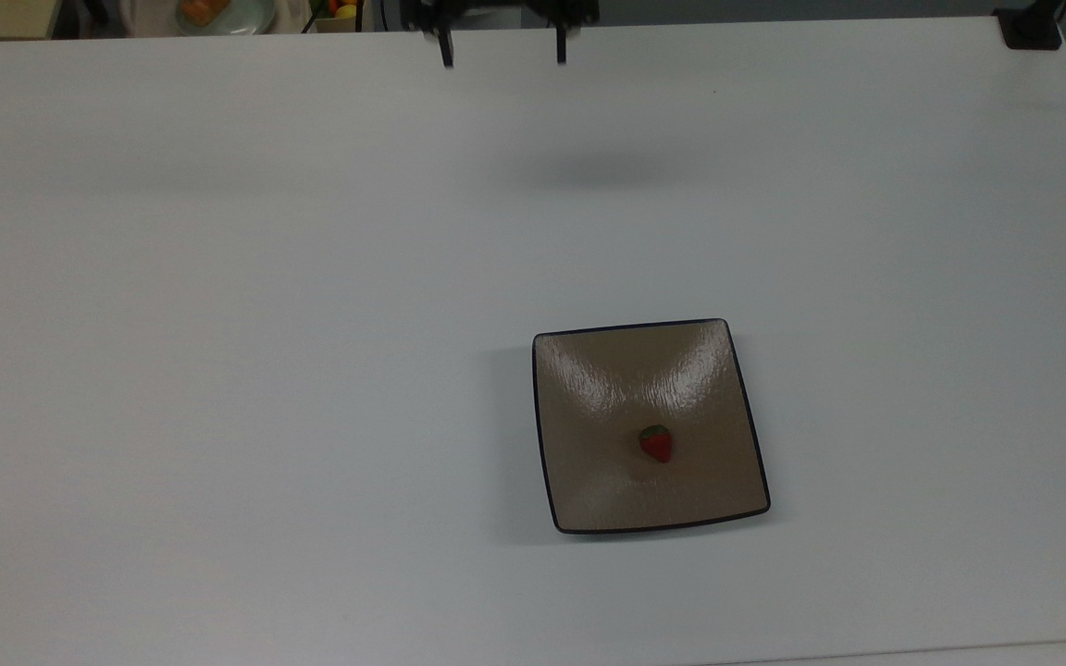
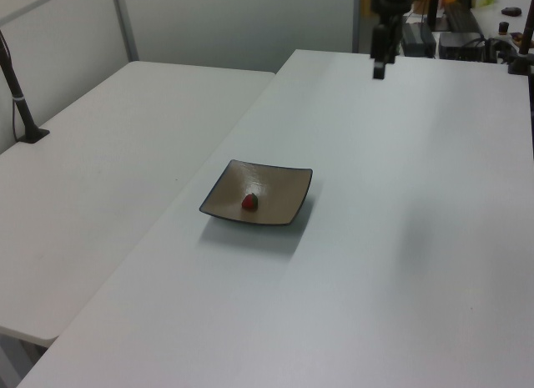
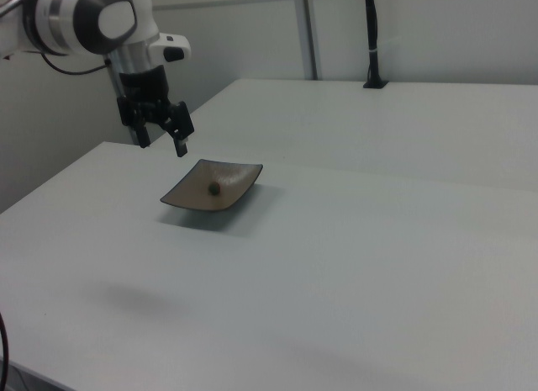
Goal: Strawberries on a ceramic plate
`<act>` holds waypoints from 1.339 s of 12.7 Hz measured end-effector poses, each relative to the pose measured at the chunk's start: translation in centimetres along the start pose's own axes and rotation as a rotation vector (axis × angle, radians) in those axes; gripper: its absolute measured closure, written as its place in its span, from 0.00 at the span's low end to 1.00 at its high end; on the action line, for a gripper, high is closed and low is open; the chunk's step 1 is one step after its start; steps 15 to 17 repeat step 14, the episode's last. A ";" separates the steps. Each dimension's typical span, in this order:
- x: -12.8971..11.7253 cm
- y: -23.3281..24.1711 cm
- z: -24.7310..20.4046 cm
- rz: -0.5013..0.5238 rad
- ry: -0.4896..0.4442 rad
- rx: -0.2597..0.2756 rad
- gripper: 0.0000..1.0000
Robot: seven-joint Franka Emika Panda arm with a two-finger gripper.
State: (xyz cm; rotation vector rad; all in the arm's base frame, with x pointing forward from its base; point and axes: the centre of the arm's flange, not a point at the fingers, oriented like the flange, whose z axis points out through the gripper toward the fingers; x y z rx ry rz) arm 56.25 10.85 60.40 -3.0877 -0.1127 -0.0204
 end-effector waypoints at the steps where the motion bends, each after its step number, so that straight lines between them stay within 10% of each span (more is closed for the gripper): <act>1: -0.8 0.4 -0.6 0.007 -0.013 -0.002 0.00; 17: -0.2 1.5 -0.4 -0.063 0.118 0.003 0.00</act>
